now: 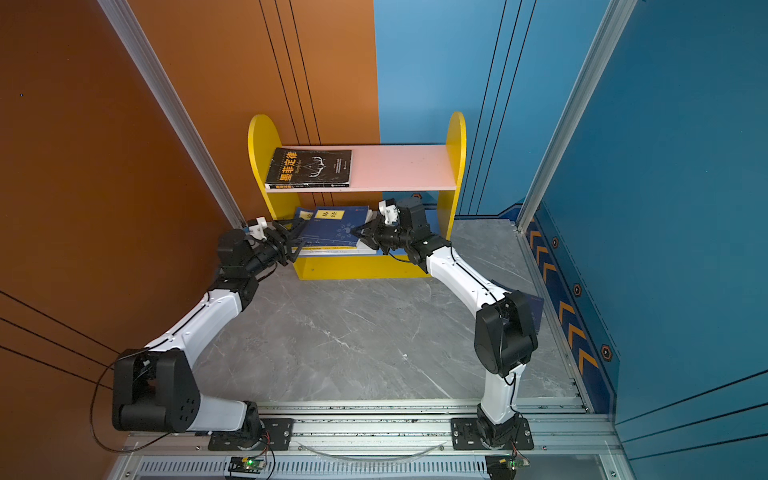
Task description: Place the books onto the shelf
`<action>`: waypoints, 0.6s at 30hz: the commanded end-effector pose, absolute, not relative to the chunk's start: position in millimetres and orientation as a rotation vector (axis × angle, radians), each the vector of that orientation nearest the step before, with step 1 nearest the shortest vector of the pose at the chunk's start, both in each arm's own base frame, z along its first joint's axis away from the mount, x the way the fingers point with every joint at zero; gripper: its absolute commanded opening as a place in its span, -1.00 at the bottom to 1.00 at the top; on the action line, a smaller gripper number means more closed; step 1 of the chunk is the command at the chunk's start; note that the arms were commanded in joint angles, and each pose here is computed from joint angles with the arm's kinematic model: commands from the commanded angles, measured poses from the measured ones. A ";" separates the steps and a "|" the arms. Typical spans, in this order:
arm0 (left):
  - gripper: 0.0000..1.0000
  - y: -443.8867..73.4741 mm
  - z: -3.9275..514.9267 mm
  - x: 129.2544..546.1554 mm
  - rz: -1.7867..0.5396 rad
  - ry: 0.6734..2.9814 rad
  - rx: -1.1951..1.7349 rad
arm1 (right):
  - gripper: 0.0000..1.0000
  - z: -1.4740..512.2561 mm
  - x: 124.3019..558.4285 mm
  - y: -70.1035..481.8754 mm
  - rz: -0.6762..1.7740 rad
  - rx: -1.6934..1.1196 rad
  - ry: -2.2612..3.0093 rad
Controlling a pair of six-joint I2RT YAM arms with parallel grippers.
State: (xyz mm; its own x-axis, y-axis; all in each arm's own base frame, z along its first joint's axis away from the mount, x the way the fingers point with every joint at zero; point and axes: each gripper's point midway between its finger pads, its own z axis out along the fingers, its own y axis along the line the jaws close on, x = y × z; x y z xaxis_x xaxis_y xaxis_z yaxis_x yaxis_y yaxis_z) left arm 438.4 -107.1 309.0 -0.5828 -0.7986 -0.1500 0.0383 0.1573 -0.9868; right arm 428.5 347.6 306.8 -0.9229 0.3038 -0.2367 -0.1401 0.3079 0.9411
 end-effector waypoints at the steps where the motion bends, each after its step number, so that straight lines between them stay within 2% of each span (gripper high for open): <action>1: 0.60 -112.8 325.3 431.2 -1.544 1.713 -0.603 | -0.82 312.0 426.5 345.5 1.583 0.086 2.209; 10: 0.60 -115.4 322.4 435.6 -1.570 1.736 -0.596 | -0.81 313.0 421.6 350.9 1.558 0.081 2.199; 18: 0.62 -103.8 315.3 434.9 -1.472 1.700 -0.627 | -0.82 311.0 426.3 341.7 1.577 0.050 2.228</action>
State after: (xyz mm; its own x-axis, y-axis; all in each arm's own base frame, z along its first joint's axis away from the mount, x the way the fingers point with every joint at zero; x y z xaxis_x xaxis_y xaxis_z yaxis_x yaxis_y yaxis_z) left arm 440.3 -106.4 298.2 -0.6074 -0.7781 -0.1601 0.0385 0.1725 -0.9843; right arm 427.0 346.7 297.7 -0.9169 0.2907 -0.2736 -0.1582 0.3646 0.9176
